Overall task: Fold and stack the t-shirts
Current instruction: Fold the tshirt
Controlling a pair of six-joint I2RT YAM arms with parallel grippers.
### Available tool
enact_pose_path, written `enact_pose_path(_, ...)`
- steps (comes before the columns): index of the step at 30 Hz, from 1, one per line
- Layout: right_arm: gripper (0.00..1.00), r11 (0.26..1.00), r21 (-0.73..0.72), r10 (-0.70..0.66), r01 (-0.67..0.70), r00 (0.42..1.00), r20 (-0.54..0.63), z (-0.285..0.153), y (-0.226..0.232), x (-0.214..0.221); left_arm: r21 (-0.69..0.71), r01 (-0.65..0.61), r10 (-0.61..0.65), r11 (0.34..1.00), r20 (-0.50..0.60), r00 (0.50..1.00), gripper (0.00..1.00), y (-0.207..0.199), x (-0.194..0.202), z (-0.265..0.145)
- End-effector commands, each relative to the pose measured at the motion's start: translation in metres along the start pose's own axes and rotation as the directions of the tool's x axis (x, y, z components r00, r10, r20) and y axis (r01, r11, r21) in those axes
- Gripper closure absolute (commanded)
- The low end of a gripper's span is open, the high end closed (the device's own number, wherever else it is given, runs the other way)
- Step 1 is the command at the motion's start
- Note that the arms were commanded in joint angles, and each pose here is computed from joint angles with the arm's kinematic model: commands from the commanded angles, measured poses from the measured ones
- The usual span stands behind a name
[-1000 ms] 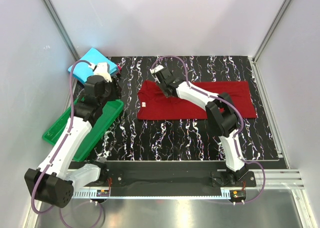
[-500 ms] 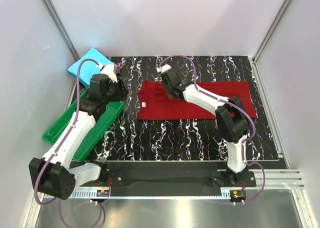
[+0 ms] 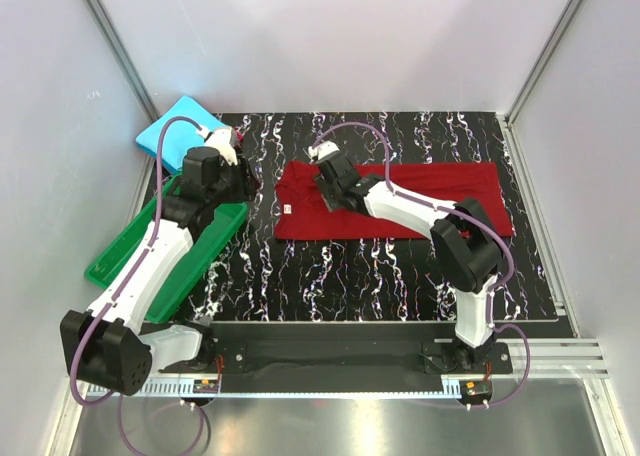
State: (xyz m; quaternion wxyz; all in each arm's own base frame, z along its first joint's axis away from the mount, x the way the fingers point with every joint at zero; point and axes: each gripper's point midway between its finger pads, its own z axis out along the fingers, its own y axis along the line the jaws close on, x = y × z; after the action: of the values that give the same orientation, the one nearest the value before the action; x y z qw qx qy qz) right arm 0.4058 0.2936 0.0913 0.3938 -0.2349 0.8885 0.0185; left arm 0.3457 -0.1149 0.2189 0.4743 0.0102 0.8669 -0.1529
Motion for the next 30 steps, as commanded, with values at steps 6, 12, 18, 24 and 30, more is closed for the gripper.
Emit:
enact_pose_path(6,0.48,0.990,0.142,-0.021,0.015,0.999,0.040,0.018,-0.012,-0.002,0.027,-0.009,0.007,1.000,0.087,0.996,0.51,-0.006,-0.025,-0.007)
enact_pose_path(12,0.50,0.987,0.156,-0.032,0.029,0.999,0.017,0.026,-0.012,0.008,0.031,-0.010,0.007,0.999,0.087,0.996,0.51,-0.007,-0.026,-0.007)
enact_pose_path(18,0.73,0.962,0.268,-0.057,0.048,0.998,0.028,0.021,-0.033,0.003,0.024,-0.015,0.013,1.000,0.086,0.996,0.50,-0.005,-0.024,-0.006)
enact_pose_path(24,1.00,0.958,0.284,-0.064,0.044,0.996,0.062,0.005,-0.044,-0.013,0.071,0.004,-0.008,0.998,0.050,0.999,0.51,-0.015,-0.022,0.003)
enact_pose_path(30,1.00,0.970,0.238,-0.058,0.037,0.995,0.080,0.008,-0.047,-0.025,0.119,0.040,-0.041,0.992,0.007,0.999,0.50,-0.027,-0.029,0.018)
